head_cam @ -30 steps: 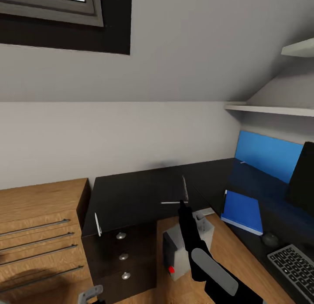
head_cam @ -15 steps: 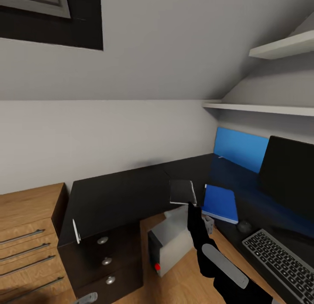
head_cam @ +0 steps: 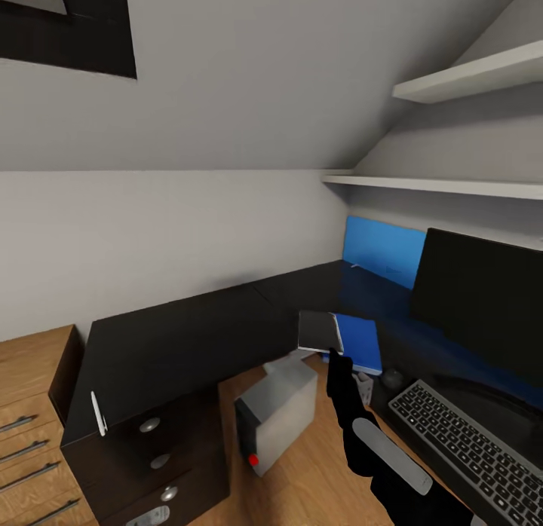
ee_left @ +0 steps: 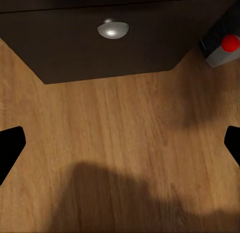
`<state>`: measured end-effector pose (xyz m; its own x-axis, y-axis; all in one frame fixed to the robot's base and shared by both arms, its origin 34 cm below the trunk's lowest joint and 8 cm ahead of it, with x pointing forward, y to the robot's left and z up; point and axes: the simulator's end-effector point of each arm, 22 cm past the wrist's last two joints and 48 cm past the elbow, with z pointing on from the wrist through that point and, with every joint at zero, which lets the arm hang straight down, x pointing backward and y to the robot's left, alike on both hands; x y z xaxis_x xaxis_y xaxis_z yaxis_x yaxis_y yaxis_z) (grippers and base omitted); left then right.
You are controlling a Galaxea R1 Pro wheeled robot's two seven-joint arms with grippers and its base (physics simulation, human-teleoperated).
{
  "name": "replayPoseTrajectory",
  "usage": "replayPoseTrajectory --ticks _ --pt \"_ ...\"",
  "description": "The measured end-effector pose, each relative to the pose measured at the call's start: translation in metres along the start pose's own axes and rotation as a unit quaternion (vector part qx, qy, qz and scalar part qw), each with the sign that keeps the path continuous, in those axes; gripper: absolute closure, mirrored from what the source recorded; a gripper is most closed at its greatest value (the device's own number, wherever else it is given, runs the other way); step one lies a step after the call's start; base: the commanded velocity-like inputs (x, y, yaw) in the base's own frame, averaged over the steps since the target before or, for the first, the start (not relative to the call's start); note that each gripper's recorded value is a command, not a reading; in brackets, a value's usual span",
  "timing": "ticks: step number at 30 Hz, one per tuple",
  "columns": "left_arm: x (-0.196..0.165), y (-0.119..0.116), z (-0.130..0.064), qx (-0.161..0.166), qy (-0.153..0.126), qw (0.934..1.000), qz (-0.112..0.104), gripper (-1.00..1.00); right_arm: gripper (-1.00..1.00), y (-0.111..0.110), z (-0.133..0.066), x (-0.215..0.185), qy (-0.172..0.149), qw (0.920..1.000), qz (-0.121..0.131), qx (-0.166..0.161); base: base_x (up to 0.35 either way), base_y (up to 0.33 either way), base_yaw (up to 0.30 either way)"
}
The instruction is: In the bedroom, organize the workspace by keeping the computer under the desk, ensuring the monitor is on the desk, placing the keyboard on the desk next to the monitor, placing the mouse on the desk next to the keyboard, moving the folder from the swivel chair onto the desk next to the mouse, stacking the notebook on top of the folder with the pen on top of the notebook, and positioning the swivel chair next to the desk.
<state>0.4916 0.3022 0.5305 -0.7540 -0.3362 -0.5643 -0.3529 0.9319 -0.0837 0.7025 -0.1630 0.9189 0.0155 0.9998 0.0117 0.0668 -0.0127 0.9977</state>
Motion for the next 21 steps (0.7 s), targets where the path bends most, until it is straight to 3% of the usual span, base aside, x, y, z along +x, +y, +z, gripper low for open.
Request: replayPoseTrajectory --ticks 21 --pt "0.0 0.001 0.0 -0.001 0.001 1.0 0.0 -1.0 1.0 0.01 0.002 -0.001 -0.002 0.9998 0.017 -0.007 0.0 0.0 -0.006"
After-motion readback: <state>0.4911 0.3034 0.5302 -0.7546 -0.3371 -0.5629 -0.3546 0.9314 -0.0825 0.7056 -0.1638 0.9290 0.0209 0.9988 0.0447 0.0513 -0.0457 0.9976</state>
